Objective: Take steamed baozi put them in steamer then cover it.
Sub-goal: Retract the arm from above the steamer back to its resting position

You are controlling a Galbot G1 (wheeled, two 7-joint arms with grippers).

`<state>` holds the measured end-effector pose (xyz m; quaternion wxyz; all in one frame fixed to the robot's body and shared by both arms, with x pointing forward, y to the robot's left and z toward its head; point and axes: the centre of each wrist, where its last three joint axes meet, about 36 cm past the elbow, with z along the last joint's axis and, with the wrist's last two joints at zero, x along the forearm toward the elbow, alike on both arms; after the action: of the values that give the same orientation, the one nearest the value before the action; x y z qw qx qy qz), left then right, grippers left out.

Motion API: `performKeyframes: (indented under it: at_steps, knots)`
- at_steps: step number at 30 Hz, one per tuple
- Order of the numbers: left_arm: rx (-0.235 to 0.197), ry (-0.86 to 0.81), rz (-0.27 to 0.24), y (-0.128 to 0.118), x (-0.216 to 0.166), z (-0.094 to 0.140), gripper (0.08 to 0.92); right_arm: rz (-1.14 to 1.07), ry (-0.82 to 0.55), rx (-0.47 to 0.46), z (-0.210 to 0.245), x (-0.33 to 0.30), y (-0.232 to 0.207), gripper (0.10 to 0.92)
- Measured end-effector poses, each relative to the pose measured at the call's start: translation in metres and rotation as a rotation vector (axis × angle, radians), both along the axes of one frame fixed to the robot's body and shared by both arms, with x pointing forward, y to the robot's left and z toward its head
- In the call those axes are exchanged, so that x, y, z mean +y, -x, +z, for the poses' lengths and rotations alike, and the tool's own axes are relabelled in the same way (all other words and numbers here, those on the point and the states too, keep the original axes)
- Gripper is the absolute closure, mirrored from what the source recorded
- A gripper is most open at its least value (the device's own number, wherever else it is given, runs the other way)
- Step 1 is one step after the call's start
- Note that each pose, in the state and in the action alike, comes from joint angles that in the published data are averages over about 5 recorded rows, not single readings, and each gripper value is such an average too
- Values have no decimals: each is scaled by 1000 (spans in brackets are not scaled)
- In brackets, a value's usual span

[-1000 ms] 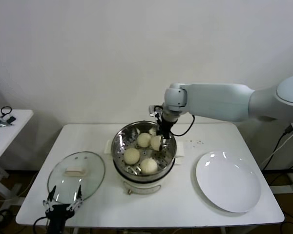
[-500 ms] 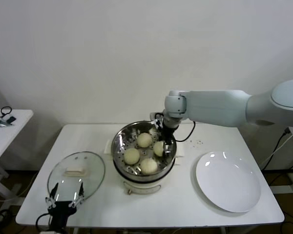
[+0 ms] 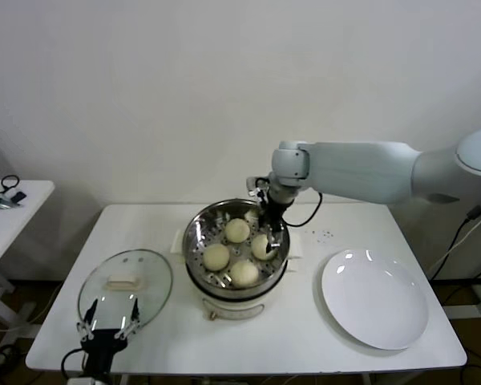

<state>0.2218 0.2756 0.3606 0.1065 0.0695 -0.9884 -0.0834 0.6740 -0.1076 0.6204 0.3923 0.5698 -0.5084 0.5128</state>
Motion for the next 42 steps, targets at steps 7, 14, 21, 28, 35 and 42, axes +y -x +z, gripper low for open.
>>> performKeyframes:
  at_steps: [7,14,21,28,35,42]
  knots:
    - [-7,2,-1,1,0,0,177,6,-73,-34,22,-23,0,200]
    - [-17,9,-3,4,-2,0,177,13,-230,-118,26,-64,8,200]
    - [-29,9,11,4,-2,0,177,-16,-445,-207,5,-107,28,200]
    - [-43,6,25,0,-4,-1,177,-103,-685,-318,-30,-150,52,200]
    - [-59,-16,35,-1,-6,2,177,-226,-885,-445,-62,-187,77,200]
    - [-79,-43,36,-6,-8,6,177,-388,-1045,-559,-92,-209,107,200]
